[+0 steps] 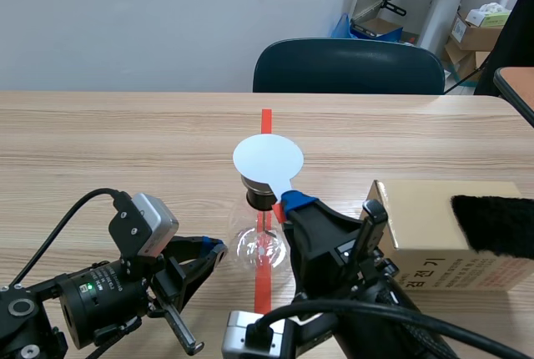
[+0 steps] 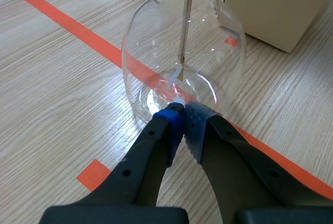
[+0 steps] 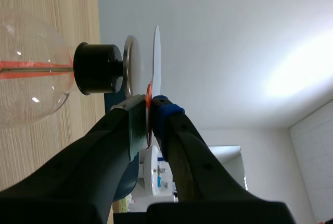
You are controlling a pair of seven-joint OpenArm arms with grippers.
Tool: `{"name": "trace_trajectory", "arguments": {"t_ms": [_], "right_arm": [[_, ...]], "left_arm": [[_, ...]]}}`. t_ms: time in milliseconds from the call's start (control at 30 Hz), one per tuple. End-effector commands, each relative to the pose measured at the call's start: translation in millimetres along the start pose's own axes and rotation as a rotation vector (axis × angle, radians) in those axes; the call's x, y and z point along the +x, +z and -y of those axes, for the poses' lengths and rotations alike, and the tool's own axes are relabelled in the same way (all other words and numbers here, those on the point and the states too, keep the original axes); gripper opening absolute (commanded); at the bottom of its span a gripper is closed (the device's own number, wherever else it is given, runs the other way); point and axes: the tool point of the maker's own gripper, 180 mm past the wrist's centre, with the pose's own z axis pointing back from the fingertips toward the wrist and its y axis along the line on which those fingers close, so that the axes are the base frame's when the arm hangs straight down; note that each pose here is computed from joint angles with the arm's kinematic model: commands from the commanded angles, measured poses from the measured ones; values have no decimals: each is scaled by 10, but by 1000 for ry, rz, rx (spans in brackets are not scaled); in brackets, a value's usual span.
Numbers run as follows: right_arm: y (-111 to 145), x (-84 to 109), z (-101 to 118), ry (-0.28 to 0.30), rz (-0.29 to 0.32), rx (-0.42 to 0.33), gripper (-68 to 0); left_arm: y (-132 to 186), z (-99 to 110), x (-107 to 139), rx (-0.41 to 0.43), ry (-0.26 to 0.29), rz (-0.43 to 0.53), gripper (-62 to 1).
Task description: Do the electroscope experiment
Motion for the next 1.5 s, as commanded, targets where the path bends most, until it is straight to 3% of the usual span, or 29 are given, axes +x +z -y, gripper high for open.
{"name": "trace_trajectory", "arguments": {"t_ms": [0,333,467,1067,1300,1467], "right_arm": [[-33,-49,100,20,2,-34,-665],[-33,-28,100,20,13,-34,-665],[-33,-90,101,19,-21,-35,-665],[106,-747,109,12,-396,-38,-665],[193,-926,109,10,-506,-39,-665],[234,-997,109,9,-552,-39,-665]], "left_arm": [[-26,4,87,-3,3,32,-567],[-26,4,87,-3,3,32,-567],[-26,4,87,-3,3,32,-567],[-25,3,87,-3,3,32,-567],[-25,3,87,-3,3,32,-567],[-25,3,87,-3,3,32,-567]]}}
